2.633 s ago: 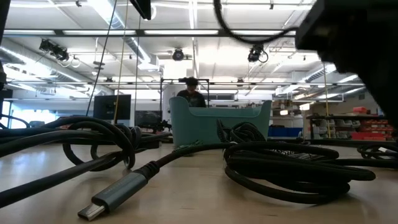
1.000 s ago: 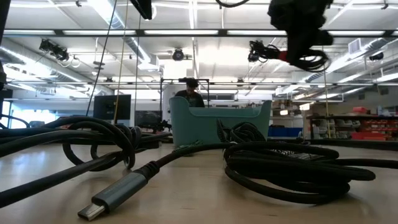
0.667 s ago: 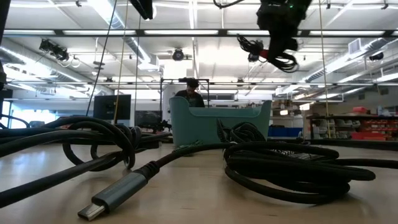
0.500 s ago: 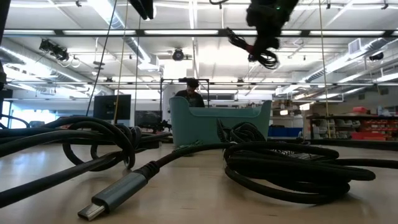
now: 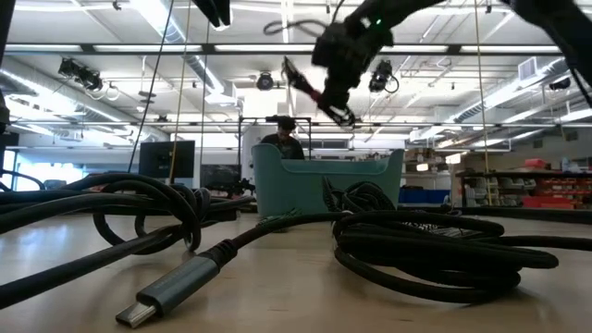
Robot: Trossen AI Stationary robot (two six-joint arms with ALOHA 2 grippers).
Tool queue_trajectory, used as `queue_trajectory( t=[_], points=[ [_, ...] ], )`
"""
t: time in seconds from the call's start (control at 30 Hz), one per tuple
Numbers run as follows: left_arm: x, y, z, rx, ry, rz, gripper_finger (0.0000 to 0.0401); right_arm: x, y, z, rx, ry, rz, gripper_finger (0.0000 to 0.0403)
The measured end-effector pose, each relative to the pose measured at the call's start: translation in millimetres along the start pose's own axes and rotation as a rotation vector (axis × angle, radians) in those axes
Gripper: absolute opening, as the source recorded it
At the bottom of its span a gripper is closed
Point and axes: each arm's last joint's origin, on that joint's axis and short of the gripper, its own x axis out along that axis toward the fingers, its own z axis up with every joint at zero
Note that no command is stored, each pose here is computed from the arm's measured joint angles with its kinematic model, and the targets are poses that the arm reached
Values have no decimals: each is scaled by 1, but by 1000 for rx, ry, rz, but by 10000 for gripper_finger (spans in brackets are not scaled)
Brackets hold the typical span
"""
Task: Pick and place USB-C Cables
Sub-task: Put the black charger cable into the light blue bin
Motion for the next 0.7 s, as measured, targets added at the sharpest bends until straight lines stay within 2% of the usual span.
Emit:
queue_trajectory(
  t=[0.2, 0.3, 0.43, 0.57, 0.7],
  points=[
    [-2, -4, -1, -30, -6, -10, 215, 50, -7, -8, -30, 71, 163, 30],
    [-2, -4, -1, -37, -6, -10, 215, 71, -3, -10, -65, 96, 247, 30],
    [-2, -4, -1, -37, -6, -9, 215, 91, 8, -11, -128, 140, 303, 30],
    [-2, -4, -1, -37, -6, -9, 215, 96, 17, -8, -170, 160, 311, 30],
    [-2, -4, -1, -37, -6, -9, 215, 94, 19, -9, -199, 221, 234, 30]
  ],
)
